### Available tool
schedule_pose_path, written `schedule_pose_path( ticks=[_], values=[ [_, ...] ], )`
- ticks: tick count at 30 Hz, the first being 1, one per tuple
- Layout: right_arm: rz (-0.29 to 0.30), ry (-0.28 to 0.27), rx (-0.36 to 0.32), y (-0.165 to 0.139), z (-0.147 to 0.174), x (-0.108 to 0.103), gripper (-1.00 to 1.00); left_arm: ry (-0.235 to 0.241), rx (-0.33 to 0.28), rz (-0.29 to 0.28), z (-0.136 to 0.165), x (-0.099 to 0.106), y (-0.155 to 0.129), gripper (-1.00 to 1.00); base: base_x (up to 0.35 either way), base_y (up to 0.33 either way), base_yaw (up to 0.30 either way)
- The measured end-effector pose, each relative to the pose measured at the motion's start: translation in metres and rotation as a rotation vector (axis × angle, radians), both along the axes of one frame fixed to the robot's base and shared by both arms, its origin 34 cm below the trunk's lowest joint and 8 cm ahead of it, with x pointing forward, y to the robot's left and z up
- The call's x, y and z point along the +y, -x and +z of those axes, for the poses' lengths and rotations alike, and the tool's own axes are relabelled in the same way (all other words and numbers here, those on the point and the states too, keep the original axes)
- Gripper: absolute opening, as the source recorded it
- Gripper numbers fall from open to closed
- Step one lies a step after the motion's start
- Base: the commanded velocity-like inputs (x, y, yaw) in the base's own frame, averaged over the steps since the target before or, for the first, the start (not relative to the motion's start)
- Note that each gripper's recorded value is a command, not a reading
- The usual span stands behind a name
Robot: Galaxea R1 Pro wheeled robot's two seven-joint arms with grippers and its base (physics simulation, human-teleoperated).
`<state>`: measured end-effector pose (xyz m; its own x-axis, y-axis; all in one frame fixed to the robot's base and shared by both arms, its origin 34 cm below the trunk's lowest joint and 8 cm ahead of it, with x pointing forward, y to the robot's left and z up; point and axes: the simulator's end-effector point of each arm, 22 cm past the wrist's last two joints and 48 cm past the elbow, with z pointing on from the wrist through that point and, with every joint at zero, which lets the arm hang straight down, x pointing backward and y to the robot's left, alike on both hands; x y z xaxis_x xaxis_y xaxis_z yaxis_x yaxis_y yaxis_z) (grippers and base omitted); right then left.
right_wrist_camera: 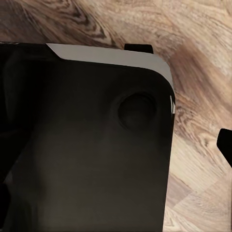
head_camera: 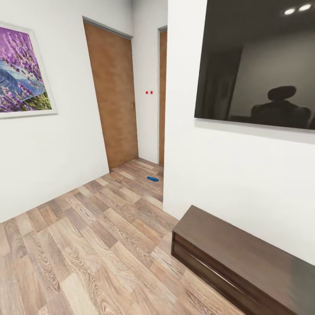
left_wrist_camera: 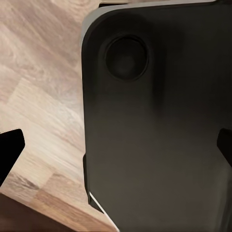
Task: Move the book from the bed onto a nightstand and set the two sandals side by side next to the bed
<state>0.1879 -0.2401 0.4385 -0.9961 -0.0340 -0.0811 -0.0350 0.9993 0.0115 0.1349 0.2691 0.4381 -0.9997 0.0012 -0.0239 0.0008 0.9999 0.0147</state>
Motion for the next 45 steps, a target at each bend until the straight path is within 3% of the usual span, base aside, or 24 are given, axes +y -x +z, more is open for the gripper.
schedule_pose_path(
  ticks=[45],
  values=[
    [0.001, 0.001, 0.048, 0.019, -0.002, -0.001, 1.0, -0.002, 0.049, -0.004, 0.001, 0.0, 0.019, 1.0, 0.0, 0.0, 0.211]
  ],
)
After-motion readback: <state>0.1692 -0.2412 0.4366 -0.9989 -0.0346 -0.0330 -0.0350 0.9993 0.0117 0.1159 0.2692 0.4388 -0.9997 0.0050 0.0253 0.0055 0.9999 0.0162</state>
